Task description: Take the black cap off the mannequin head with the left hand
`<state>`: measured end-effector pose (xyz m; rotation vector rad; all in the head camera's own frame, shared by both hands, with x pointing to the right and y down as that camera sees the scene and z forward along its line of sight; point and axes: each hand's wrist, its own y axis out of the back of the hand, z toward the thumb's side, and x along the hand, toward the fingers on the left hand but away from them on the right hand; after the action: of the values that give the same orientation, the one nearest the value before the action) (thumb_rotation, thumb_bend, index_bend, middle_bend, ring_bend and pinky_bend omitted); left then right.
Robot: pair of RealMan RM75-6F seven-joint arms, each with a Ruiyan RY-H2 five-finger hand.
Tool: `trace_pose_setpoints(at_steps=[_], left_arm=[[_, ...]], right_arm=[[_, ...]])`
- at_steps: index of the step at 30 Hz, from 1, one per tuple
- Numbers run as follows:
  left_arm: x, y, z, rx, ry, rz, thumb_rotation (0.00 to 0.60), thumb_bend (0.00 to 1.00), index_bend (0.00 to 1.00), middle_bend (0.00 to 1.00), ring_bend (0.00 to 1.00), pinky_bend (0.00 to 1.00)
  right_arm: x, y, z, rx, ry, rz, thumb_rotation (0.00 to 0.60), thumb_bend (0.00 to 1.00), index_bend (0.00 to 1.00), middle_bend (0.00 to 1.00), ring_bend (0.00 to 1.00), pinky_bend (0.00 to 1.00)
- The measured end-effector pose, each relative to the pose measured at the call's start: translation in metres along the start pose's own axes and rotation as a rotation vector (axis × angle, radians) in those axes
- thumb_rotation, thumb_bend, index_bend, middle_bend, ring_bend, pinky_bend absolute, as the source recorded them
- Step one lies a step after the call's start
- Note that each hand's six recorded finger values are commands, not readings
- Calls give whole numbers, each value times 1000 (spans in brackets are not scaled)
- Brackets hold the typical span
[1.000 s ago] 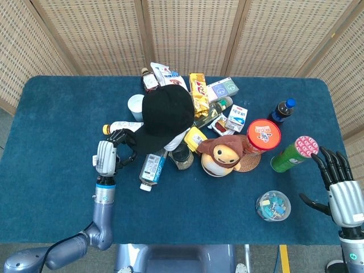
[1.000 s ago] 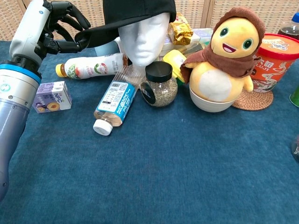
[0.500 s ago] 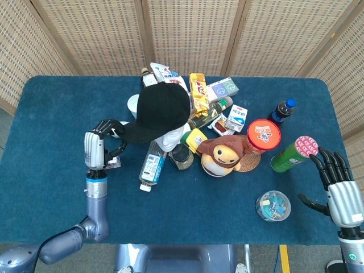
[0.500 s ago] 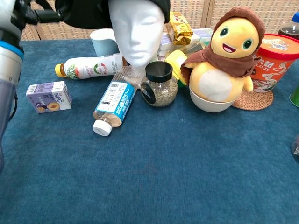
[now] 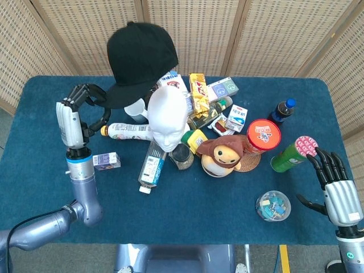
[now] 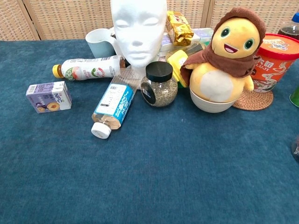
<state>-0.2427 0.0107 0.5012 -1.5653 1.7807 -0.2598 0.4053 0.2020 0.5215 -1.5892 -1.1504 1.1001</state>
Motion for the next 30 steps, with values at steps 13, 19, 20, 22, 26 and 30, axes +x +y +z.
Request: trace_pose_setpoints(at_steps=[13, 19, 20, 22, 26, 30], left_arm=[[15, 80, -27, 150, -51, 121, 600, 417, 708, 512, 427, 567], [4, 115, -89, 234, 34, 131, 600, 416, 707, 512, 427, 568], [0, 121, -103, 238, 59, 128, 600, 416, 707, 512, 427, 568], [-8, 126, -122, 245, 97, 120, 600, 417, 708, 512, 427, 567], [-33, 121, -159, 275, 185, 68, 600, 417, 707, 513, 427, 567], [-59, 102, -182, 283, 256, 15, 600, 418, 708, 512, 427, 567]], right_arm=[[2, -1, 2, -3, 6, 3, 600, 0, 69, 0, 0, 0], [3, -5, 8, -5, 24, 20, 600, 0, 69, 0, 0, 0], [3, -5, 10, -6, 29, 19, 600, 0, 69, 0, 0, 0], [3, -4, 12, -8, 36, 15, 600, 0, 69, 0, 0, 0], [5, -5, 19, -10, 55, 19, 600, 0, 69, 0, 0, 0], [6, -6, 21, -12, 61, 23, 600, 0, 69, 0, 0, 0]])
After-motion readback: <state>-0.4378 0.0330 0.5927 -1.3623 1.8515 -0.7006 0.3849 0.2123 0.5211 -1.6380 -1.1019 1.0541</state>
